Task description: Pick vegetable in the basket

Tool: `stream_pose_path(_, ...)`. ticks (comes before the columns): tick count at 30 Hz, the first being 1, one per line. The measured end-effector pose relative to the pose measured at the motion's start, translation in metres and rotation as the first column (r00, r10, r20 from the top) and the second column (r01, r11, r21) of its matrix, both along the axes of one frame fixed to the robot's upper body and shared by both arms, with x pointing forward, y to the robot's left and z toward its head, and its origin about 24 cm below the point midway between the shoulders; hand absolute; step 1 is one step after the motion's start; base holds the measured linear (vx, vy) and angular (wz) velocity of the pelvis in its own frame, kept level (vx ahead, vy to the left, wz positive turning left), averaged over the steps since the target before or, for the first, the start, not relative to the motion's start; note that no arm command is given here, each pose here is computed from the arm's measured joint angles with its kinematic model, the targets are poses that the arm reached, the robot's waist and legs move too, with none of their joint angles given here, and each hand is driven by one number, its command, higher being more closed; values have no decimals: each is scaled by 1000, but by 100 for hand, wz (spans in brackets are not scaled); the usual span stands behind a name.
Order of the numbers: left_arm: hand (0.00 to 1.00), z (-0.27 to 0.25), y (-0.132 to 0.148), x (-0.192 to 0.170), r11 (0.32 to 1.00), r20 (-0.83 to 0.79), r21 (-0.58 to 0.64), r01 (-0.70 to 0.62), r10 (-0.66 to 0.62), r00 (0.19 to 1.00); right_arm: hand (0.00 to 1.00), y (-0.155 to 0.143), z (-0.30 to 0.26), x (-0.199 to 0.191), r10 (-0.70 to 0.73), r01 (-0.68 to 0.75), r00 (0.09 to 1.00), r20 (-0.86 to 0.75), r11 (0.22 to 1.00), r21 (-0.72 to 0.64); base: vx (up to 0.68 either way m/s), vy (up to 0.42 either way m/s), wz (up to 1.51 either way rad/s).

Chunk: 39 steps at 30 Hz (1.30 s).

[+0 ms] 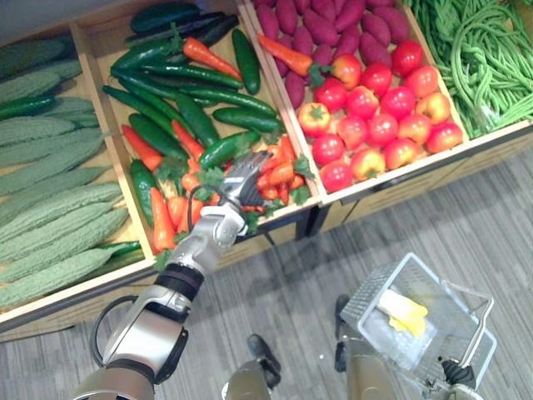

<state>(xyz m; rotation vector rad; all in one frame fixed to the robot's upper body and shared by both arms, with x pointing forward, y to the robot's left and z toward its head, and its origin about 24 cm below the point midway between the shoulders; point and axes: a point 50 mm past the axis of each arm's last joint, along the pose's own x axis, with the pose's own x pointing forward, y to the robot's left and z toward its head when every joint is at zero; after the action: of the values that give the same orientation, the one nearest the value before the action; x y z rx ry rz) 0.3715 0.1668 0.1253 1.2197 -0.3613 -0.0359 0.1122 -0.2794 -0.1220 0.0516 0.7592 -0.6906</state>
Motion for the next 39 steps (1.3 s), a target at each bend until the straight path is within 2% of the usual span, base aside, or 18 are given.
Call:
stream_pose_path(11,0,18,16,10,993,50,-63,-98,102,994,100,2,2,7,14,-14,1000,12,1000,-5,-37,-52,-8)
stream_pose_path(12,100,21,16,11,992,66,-68,-102,106,992,100,2,2,8,13,-13,1000,13,1000,-9,-19,-64,-3)
stream_pose_path(20,100,30,24,15,983,79,-103,-150,159,984,100,4,3,12,29,-28,999,17,999,-18,-15,-36,-2)
stream_pose_path(39,100,34,26,16,986,89,-44,-161,164,982,100,6,3,14,39,-39,999,17,999,-14,-4,-7,0)
